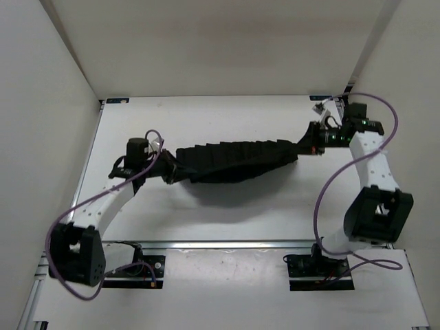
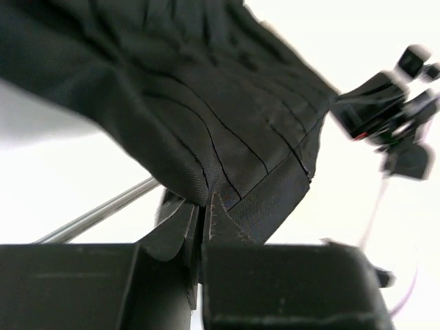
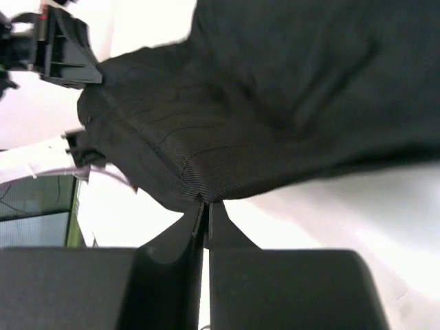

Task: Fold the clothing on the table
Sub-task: Fold the skirt

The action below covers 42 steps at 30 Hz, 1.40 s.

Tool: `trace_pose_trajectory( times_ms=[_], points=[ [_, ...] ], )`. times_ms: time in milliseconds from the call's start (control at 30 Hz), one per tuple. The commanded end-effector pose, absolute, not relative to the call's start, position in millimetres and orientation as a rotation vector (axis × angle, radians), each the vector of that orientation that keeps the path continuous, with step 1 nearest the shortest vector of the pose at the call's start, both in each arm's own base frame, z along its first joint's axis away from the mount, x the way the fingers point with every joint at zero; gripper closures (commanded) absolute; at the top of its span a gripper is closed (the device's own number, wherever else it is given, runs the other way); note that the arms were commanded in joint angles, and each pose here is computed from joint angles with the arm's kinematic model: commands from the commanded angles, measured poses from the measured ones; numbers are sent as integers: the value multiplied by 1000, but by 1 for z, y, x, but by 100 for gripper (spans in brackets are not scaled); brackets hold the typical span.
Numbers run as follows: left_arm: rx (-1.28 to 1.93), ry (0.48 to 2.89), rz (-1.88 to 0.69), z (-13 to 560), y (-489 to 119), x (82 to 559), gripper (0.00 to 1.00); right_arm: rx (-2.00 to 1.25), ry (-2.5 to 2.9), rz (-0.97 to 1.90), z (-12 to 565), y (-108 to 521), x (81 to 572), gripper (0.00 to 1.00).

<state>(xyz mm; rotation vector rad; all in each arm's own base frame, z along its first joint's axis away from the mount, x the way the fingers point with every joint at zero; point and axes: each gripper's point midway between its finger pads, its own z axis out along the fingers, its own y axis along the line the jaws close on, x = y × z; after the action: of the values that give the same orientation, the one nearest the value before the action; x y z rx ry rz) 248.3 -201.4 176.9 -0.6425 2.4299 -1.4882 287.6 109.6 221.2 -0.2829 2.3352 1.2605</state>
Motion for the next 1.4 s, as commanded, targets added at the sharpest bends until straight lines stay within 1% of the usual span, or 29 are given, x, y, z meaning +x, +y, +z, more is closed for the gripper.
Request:
trace_pose_trajectory(
  times_ms=[0, 100, 133, 167, 200, 233, 267, 300, 333, 367, 433, 500, 567, 633, 700, 767, 833, 867, 900, 933, 967, 1000, 1033, 1067, 1133, 1167, 1233, 1267, 1367],
  points=[
    [-796, 2235, -1592, 221, -201, 314, 100, -288, 2248, 1326, 240, 106, 336, 100],
    [-1004, 2124, -1566, 224, -185, 364, 100, -181, 2233, 1415, 237, 99, 389, 100],
    [-1143, 2107, -1556, 211, -178, 379, 100, -116, 2225, 1476, 232, 98, 413, 100],
    [-1156, 2007, -1554, 212, -173, 404, 100, -101, 2180, 1507, 243, 101, 434, 100],
    [-1209, 1887, -1569, 207, -164, 429, 89, -56, 2196, 1544, 220, 103, 453, 87],
    [-1267, 1820, -1586, 203, -160, 442, 70, -8, 2173, 1563, 210, 99, 481, 62],
    [-1266, 1714, -1574, 191, -147, 466, 42, -27, 2142, 1575, 207, 99, 504, 9],
    [-1260, 1694, -1581, 172, -142, 481, 9, -22, 2143, 1556, 204, 95, 514, 1],
    [-1306, 1685, -1602, 164, -138, 485, 1, -2, 2158, 1488, 204, 89, 535, 1],
    [-1293, 1672, -1632, 154, -141, 493, 2, -2, 2152, 1442, 209, 80, 546, 1],
    [-1258, 1632, -1656, 160, -142, 500, 1, -3, 2156, 1349, 212, 64, 547, 1],
    [-1206, 1714, -1524, 164, -134, 512, 1, 12, 2193, 1287, 196, 45, 536, 1],
    [-1022, 1842, -1356, 163, -130, 522, 2, -18, 2218, 1226, 191, 35, 525, 1],
    [-902, 1948, -1293, 177, -130, 535, 1, -113, 2232, 1154, 185, 32, 521, 1],
    [-788, 2036, -1261, 174, -136, 545, 1, -357, 2240, 990, 180, 38, 519, 5],
    [-629, 2122, -1189, 168, -140, 555, 2, -545, 2224, 901, 174, 53, 521, 7],
    [-530, 2211, -1111, 172, -149, 564, 2, -645, 2219, 872, 162, 76, 524, 15],
    [-458, 2253, -1064, 158, -154, 567, 1, -664, 2188, 882, 159, 81, 530, 19],
    [-452, 2321, -1027, 148, -158, 567, 1, -661, 2168, 909, 159, 90, 534, 36],
    [-392, 2397, -957, 137, -163, 564, 1, -647, 2170, 916, 151, 97, 541, 57],
    [-309, 2445, -888, 138, -169, 558, 1, -655, 2185, 930, 142, 107, 542, 65],
    [-301, 2504, -798, 118, -165, 556, 1, -654, 2168, 913, 142, 109, 549, 64],
    [-233, 2555, -719, 108, -169, 551, 1, -675, 2168, 923, 134, 118, 550, 57],
    [-173, 2572, -671, 105, -172, 548, 1, -684, 2157, 916, 130, 122, 554, 46],
    [-140, 2634, -628, 88, -174, 536, 1, -674, 2135, 911, 130, 124, 564, 34],
    [-145, 2664, -615, 77, -175, 528, 1, -697, 2129, 934, 127, 138, 563, 28],
    [-142, 2664, -605, 73, -175, 525, 1, -728, 2105, 917, 130, 148, 571, 20],
    [-126, 2663, -591, 71, -180, 522, 1, -736, 2118, 921, 117, 152, 573, 17],
    [-111, 2655, -592, 67, -186, 521, 1, -744, 2123, 909, 107, 157, 578, 16]
  ],
)
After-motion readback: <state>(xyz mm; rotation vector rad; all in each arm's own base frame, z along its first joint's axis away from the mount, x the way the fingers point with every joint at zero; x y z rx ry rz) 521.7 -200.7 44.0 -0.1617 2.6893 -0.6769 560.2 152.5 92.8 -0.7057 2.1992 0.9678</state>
